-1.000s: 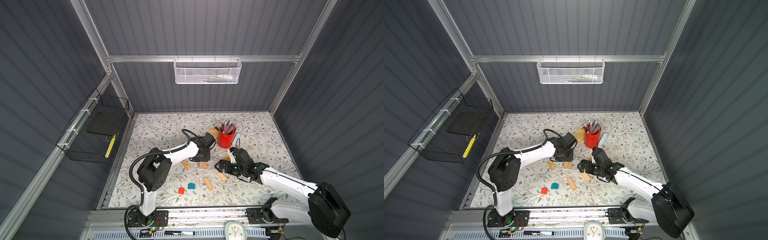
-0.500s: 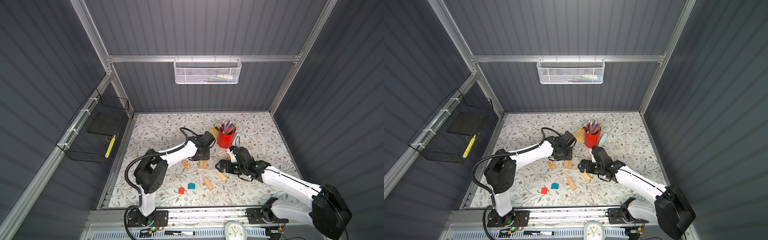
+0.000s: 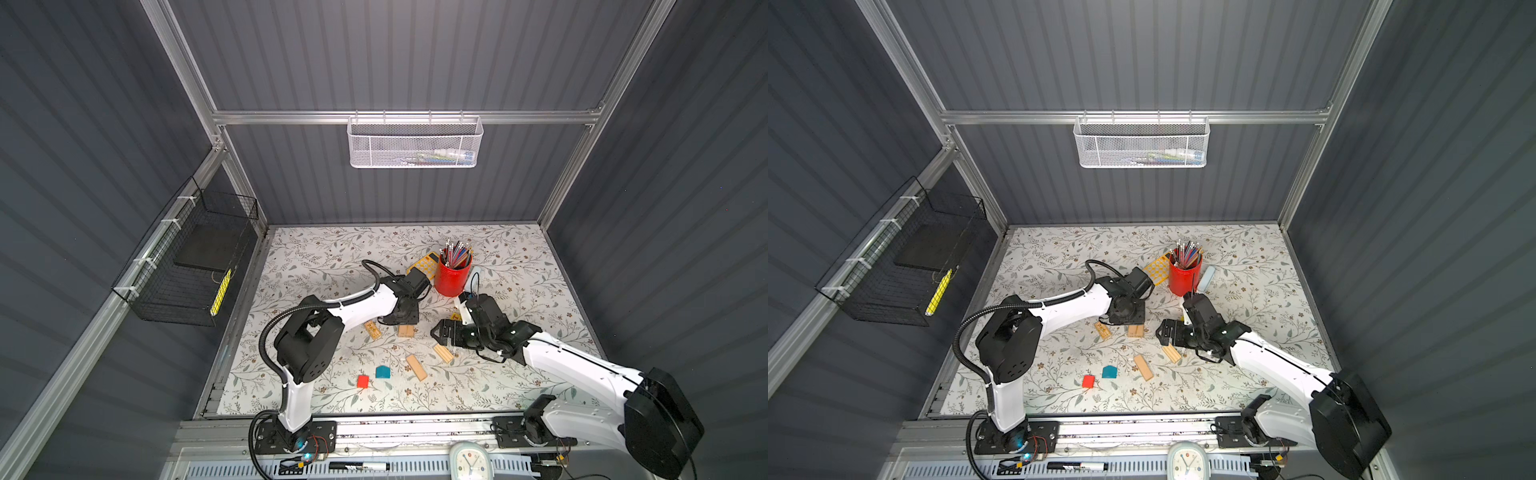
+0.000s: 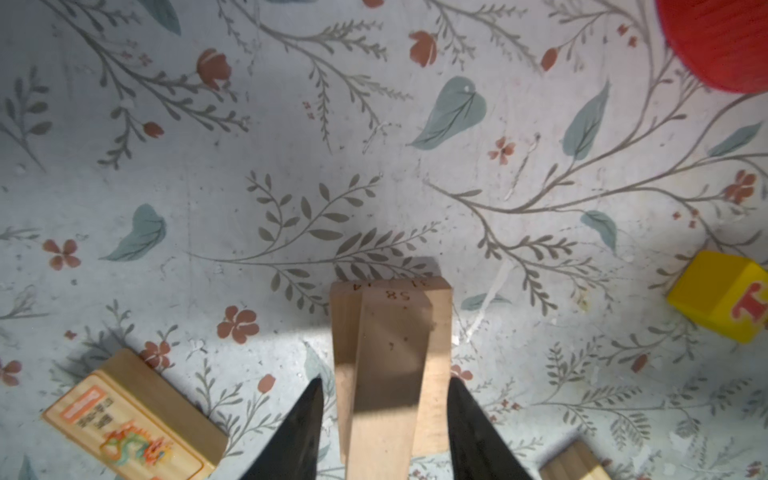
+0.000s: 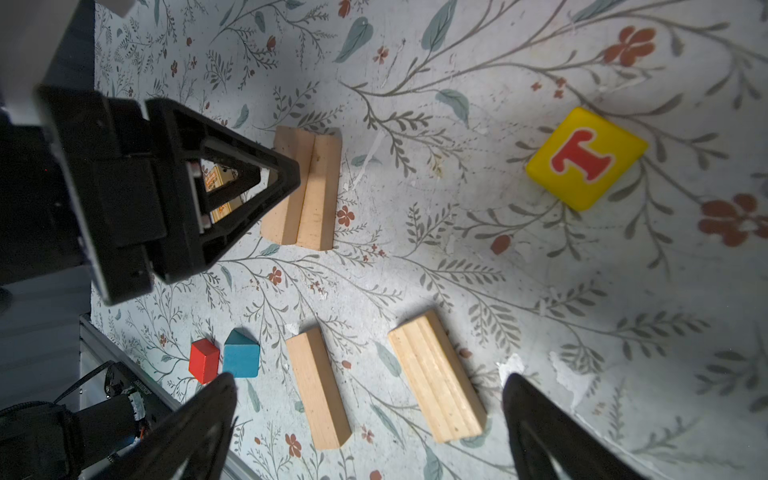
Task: Build the wood block tower
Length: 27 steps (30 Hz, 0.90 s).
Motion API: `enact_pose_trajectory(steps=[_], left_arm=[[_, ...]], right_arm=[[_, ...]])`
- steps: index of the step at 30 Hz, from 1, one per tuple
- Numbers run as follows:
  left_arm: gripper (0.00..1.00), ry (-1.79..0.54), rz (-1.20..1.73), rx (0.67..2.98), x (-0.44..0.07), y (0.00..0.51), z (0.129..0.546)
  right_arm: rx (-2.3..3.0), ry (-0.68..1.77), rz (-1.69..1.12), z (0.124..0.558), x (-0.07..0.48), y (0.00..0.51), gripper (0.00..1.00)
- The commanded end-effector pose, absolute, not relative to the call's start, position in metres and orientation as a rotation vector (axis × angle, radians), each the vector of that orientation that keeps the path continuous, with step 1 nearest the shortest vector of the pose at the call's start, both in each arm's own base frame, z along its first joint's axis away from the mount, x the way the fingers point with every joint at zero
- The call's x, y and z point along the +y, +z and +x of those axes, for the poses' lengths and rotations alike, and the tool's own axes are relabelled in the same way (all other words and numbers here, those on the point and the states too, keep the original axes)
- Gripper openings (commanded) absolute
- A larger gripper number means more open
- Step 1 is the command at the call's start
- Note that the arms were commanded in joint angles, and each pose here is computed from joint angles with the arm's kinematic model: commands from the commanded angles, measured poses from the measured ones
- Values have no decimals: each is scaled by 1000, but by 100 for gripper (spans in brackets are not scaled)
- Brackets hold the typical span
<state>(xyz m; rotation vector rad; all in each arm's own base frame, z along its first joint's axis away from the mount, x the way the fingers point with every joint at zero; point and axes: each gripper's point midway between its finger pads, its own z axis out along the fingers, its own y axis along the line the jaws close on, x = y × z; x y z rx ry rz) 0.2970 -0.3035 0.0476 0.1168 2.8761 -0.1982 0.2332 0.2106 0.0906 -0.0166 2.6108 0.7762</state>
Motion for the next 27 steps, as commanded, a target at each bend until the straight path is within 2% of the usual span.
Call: enact_pose_trajectory(steps=[1,16,27], left_arm=[[47,-160,85,2906,-299,35,292],[38,-154,38,2898,-296,31,293],[36,-149,72,2902,-293,33,292]], right_arm=[[2601,765,-13,234,209,92,99],[2601,760,-9,234,208,91,99],[2599,761,-9,234,208,91,99]])
